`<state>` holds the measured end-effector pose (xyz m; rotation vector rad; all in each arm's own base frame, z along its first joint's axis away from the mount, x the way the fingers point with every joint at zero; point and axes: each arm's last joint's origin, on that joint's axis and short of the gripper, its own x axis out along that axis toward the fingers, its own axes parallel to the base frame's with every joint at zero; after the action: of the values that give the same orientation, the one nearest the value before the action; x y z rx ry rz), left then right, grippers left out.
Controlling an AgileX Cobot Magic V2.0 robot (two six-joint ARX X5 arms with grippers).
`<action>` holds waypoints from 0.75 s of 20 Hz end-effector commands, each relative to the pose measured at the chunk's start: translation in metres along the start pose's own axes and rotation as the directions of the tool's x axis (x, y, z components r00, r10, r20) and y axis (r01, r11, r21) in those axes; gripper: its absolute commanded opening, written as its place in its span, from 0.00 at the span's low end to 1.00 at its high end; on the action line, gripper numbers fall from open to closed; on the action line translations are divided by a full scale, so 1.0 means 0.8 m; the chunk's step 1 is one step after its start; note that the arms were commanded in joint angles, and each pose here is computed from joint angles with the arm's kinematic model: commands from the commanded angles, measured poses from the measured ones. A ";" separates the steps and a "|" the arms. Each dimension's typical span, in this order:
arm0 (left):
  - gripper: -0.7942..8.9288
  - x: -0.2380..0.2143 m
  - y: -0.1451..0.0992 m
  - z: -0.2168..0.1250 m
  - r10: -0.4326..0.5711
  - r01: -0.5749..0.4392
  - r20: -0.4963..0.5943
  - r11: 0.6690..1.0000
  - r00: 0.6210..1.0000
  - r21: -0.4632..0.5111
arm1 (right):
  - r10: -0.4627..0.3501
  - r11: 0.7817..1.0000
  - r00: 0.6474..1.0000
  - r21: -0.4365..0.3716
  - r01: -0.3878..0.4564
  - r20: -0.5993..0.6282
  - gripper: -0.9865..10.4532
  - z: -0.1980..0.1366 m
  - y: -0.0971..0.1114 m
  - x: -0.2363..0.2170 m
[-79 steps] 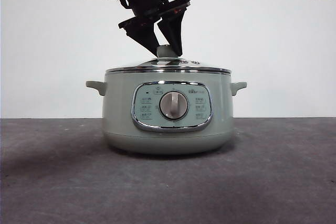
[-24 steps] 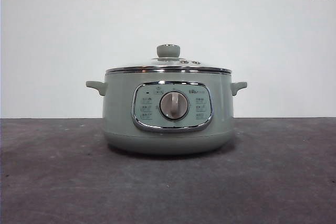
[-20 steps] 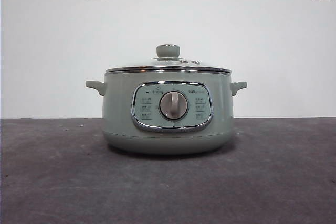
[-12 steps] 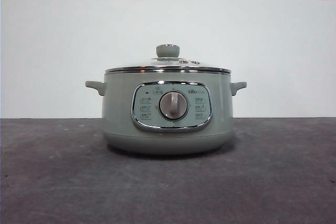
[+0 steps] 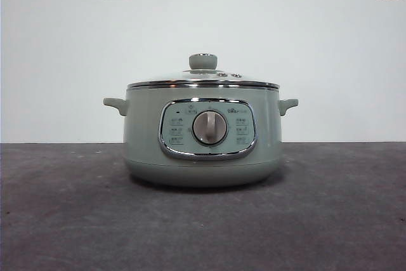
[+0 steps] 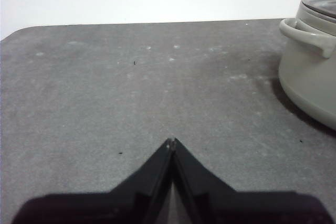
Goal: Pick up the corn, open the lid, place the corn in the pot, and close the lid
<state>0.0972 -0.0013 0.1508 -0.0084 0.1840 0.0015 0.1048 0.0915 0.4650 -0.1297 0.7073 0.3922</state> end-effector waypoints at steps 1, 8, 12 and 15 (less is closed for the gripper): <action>0.08 0.002 0.000 -0.004 -0.002 0.002 -0.014 1.000 1.000 -0.006 | -0.012 1.000 1.000 -0.001 0.012 -0.028 0.09 -0.004 0.000 0.003; 0.08 0.004 0.000 -0.007 -0.001 0.001 -0.040 1.000 0.999 -0.006 | -0.131 0.989 0.987 -0.061 0.138 0.097 0.09 -0.002 -0.030 0.002; 0.08 0.004 0.000 -0.007 -0.001 0.001 -0.040 1.000 0.999 -0.005 | -0.085 0.996 0.887 0.046 0.071 0.453 0.09 -0.049 -0.066 0.044; 0.08 0.004 0.000 -0.007 -0.001 0.001 -0.040 1.000 0.999 -0.005 | -0.135 0.991 0.752 0.082 0.107 0.646 0.09 -0.124 -0.090 0.089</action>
<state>0.0987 -0.0013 0.1482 -0.0078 0.2168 0.0013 0.1160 0.0217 0.3600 0.0169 0.0001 0.2648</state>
